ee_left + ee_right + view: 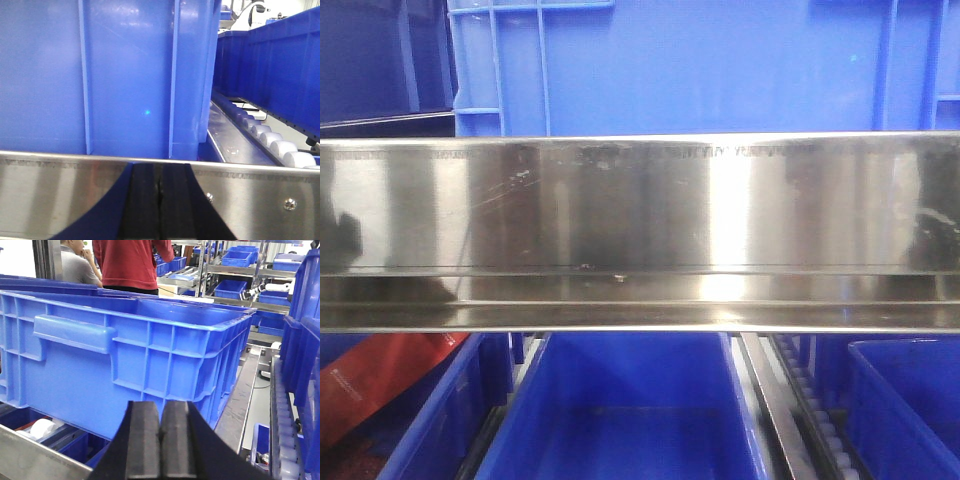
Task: Place cylindrical capacitor in blue bin on shelf
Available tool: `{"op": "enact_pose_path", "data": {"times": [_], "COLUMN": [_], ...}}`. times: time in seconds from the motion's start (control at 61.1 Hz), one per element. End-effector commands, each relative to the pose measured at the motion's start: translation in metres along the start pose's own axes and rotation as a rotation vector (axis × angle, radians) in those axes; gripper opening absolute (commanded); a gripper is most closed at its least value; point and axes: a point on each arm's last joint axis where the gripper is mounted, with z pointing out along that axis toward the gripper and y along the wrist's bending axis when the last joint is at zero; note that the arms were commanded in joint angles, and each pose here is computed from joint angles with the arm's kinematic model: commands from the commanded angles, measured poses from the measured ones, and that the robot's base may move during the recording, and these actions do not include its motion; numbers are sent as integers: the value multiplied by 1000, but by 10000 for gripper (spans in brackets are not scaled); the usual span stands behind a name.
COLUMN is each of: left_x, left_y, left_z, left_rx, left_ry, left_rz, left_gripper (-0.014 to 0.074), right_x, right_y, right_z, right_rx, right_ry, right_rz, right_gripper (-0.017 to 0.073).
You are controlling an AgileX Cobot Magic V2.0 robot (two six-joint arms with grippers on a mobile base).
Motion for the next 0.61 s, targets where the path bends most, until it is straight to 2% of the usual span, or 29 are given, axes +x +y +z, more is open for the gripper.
{"op": "enact_pose_path", "data": {"times": [0.0,0.59], "left_x": [-2,-3], "left_y": [0,0], "left_z": [-1,-1], "left_rx": [-1,-1], "left_ry": [-24,-35], "left_rz": [-6,-6], "left_gripper": [-111,-111], "right_x": [-2,-2], "right_y": [0,0], "right_z": [-1,-1], "right_rx": [2,2], "right_ry": [-28,-28], "right_rz": [-5,-5], "right_gripper": [-162,-162]}}
